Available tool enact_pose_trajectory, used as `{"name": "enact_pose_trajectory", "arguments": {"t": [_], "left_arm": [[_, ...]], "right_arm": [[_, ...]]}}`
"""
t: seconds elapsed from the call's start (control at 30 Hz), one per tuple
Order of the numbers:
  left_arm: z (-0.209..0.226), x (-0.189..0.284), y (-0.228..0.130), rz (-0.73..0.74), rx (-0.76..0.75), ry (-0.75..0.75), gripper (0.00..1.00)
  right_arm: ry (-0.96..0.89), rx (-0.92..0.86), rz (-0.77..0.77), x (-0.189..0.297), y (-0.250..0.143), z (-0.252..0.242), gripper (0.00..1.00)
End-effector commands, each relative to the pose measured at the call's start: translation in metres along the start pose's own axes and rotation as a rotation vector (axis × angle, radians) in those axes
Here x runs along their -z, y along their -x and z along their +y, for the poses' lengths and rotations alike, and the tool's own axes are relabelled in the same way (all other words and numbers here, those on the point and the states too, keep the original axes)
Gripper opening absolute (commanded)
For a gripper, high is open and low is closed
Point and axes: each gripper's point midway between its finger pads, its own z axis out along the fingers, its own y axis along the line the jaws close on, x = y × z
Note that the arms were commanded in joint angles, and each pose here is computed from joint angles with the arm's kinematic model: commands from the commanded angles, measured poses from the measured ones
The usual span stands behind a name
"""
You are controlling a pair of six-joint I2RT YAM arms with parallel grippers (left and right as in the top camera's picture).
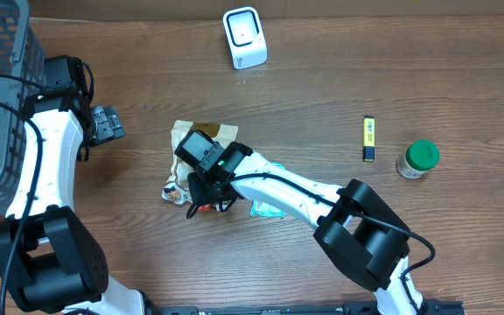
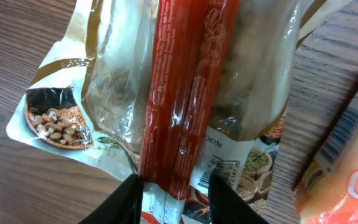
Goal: Scan the item barcode
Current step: 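Grasp the red snack bar in the bag with right gripper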
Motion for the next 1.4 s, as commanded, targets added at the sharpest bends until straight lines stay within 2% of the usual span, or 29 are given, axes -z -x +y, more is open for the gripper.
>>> {"name": "enact_pose_trajectory", "arguments": {"t": [0.0,0.23,0.47,0.57,0.77,0.87,1.17,1.37], "left_arm": [[0.0,0.009,0.008,-0.034,-0.002,0.001,1.0],[0.0,0.009,0.008,-0.034,-0.002,0.001,1.0],[0.0,0.009,0.008,-0.034,-0.002,0.001,1.0],[0.0,0.009,0.008,-0.034,-0.002,0.001,1.0],[0.0,0.009,0.008,-0.034,-0.002,0.001,1.0],[0.0,0.009,0.008,-0.034,-0.002,0.001,1.0],[0.0,0.009,0.008,-0.034,-0.002,0.001,1.0],[0.0,0.009,0.008,-0.034,-0.002,0.001,1.0]], "right_arm": [[-0.01,-0.007,0.036,-0.015,-0.009,-0.002,0.35],[0.011,-0.007,0.05,-0.017,-0.011,0.002,0.34],[0.013,-0.006,0.048,-0.017,-0.011,0.002,0.28],[0.013,-0.006,0.048,-0.017,-0.011,0.002,0.23],[0.013,-0.003,0.046,-0.016,-0.009,0.001,0.06],[0.015,0.0,0.039,-0.008,-0.005,-0.002,0.04],[0.134,0.233,-0.009,0.048,0.009,0.007,0.04],[0.244,0.439,0.03,0.079,0.006,-0.006,0.04]]}}
